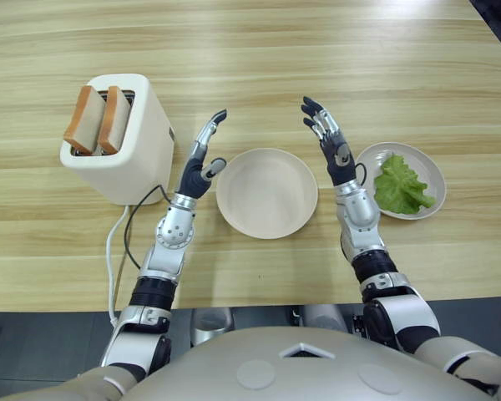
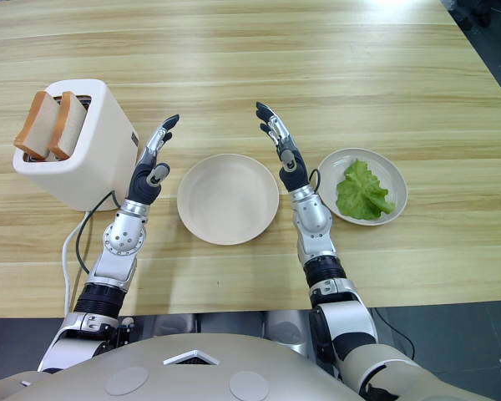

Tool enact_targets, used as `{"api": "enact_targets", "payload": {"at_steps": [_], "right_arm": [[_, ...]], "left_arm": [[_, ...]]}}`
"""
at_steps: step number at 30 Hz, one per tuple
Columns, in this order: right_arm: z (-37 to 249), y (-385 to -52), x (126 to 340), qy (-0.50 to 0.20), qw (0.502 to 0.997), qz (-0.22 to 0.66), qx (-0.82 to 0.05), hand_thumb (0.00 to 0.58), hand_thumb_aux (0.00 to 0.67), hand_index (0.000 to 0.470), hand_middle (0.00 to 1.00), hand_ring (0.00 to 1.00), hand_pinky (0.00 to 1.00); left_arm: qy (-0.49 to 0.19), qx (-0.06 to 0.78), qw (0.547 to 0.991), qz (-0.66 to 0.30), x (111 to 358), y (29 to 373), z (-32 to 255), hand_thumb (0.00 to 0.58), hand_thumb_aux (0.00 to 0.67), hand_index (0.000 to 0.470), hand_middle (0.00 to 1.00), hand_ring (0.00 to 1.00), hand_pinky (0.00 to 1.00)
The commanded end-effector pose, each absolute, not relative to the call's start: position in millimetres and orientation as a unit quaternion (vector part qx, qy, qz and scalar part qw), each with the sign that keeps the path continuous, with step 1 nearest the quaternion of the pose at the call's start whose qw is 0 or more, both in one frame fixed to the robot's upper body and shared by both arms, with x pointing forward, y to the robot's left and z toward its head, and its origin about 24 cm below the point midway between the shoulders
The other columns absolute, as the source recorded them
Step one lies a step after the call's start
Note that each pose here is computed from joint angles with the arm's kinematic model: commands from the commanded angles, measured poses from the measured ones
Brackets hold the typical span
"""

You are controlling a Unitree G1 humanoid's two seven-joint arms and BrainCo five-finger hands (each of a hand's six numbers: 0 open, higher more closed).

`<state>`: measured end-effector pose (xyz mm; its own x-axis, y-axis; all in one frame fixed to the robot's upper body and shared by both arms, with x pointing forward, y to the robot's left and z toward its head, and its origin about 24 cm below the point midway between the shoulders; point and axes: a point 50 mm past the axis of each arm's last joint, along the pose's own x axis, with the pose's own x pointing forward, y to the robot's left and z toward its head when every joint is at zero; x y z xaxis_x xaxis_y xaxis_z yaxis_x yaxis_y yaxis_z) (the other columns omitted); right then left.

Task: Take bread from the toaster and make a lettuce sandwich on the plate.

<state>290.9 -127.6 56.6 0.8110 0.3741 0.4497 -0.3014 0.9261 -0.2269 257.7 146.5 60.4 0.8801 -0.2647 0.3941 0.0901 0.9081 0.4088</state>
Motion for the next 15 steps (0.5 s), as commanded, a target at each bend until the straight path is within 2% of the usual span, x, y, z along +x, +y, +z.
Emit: {"api": "enact_targets", "payload": {"at_steps": [1,11,15], "right_arm": [[56,-127,290,-0.250,0.949,0.178,-0.073,0.000,0.000,0.000,0.00,0.00,0.00],[56,-127,291,-0.249,0.949,0.179,-0.073,0.000,0.000,0.000,0.00,0.00,0.00],[56,-125,292,-0.248,0.949,0.180,-0.072,0.000,0.000,0.000,0.00,0.00,0.00]], "left_arm": [[-0.215,0.190,0.954,-0.090,257,149,55,0.000,0.000,0.000,0.00,0.00,0.00],[-0.216,0.189,0.954,-0.089,258,149,56,0.000,0.000,0.000,0.00,0.00,0.00],[-0.265,0.212,0.939,-0.061,255,158,80,0.000,0.000,0.000,0.00,0.00,0.00]]}}
